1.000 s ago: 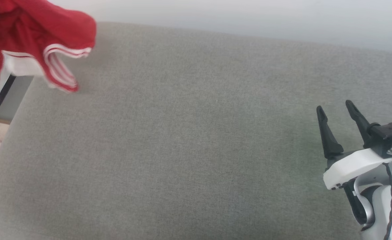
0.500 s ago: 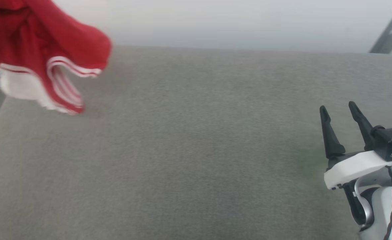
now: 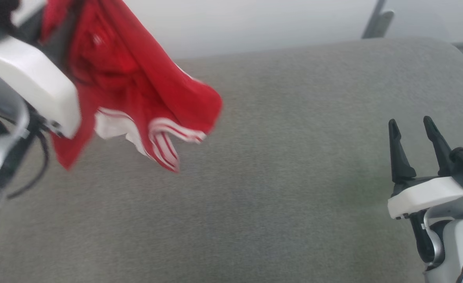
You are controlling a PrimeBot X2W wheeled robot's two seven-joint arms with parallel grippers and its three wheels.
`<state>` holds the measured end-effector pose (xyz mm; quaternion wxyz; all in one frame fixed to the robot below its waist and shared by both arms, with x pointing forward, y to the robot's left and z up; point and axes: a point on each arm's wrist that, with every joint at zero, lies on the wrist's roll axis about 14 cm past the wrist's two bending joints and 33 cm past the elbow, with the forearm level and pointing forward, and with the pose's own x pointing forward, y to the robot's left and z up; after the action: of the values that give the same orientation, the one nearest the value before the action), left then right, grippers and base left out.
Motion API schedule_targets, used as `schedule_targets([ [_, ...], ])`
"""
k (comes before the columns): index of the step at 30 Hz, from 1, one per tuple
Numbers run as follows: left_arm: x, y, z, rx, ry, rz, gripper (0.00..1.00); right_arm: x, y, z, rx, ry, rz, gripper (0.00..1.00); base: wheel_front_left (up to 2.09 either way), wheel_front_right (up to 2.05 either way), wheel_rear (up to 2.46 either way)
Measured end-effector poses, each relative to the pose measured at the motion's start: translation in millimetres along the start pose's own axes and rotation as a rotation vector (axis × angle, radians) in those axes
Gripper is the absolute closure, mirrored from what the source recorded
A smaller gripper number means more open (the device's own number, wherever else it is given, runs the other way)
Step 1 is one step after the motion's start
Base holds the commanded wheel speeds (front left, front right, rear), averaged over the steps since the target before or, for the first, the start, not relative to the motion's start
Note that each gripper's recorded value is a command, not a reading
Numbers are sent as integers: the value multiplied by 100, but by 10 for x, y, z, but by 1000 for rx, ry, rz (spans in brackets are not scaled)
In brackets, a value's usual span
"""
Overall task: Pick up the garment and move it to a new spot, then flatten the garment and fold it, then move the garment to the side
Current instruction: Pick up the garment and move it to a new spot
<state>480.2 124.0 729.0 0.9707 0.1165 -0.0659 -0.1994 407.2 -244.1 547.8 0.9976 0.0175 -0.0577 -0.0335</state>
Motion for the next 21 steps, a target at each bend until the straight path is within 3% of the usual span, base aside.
schedule_targets([
  [4,112,-304,-348,-45,91,-72,100,-56,-102,-67,4,14,-35,0,0,0,0],
  [9,113,-727,-1201,-129,343,-161,100,-120,-228,-246,14,53,-83,0,0,0,0],
  [14,-147,-1072,-2083,-213,623,-223,100,-136,-267,-393,21,81,-104,0,0,0,0],
  [21,-526,-1343,-2763,-277,838,-256,100,-119,-196,-492,38,98,-92,0,0,0,0],
])
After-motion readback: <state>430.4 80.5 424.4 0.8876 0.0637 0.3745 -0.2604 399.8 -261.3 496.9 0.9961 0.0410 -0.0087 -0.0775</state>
